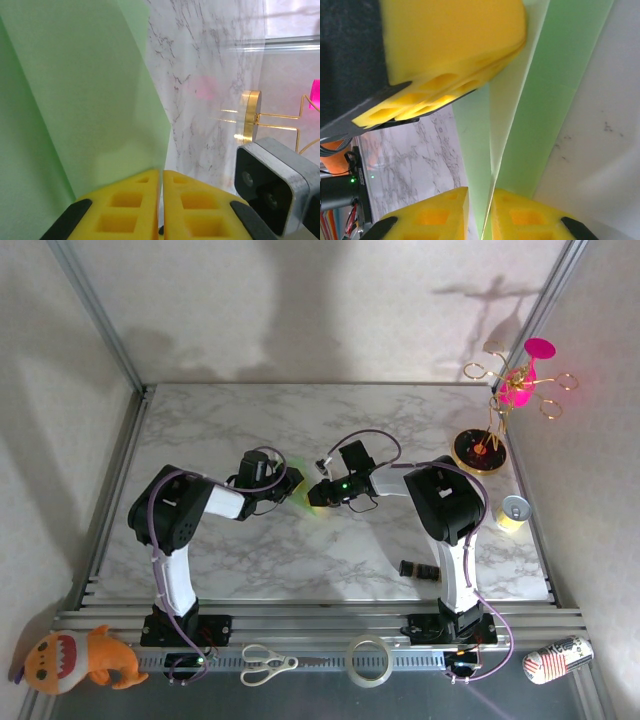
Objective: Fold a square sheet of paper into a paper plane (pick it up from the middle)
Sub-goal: Fourth fold the wing at the center of the table.
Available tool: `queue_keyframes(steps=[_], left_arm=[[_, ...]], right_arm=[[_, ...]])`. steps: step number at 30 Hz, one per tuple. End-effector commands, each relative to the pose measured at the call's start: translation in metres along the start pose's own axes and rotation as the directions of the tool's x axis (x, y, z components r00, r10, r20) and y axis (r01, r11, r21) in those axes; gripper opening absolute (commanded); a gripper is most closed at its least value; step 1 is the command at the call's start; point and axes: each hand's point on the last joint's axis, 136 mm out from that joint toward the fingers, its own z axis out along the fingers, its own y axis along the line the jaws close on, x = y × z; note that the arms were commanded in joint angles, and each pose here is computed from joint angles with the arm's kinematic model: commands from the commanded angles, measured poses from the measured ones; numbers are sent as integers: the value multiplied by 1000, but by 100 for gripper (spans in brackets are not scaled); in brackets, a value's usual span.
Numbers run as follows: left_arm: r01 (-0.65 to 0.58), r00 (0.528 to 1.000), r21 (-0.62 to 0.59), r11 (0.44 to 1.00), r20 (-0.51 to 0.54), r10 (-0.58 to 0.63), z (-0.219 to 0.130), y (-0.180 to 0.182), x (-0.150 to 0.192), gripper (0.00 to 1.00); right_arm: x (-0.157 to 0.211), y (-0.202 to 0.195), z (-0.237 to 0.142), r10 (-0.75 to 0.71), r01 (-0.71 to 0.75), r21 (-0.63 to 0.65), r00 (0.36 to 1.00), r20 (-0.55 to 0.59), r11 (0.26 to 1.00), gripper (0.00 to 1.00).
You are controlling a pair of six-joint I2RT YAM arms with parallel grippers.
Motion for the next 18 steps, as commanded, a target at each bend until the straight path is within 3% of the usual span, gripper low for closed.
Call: queue_keyframes(steps=[1, 18], left_arm=[[18, 1000, -25, 1000, 16, -18, 5, 5, -4, 10], [7, 1000, 1, 1000, 25, -7, -4, -7, -10, 11]], right_arm=[[17, -54, -2, 48, -44, 210, 999, -15, 977, 21], [22, -59, 1, 100, -94, 204, 995, -20, 974, 5]])
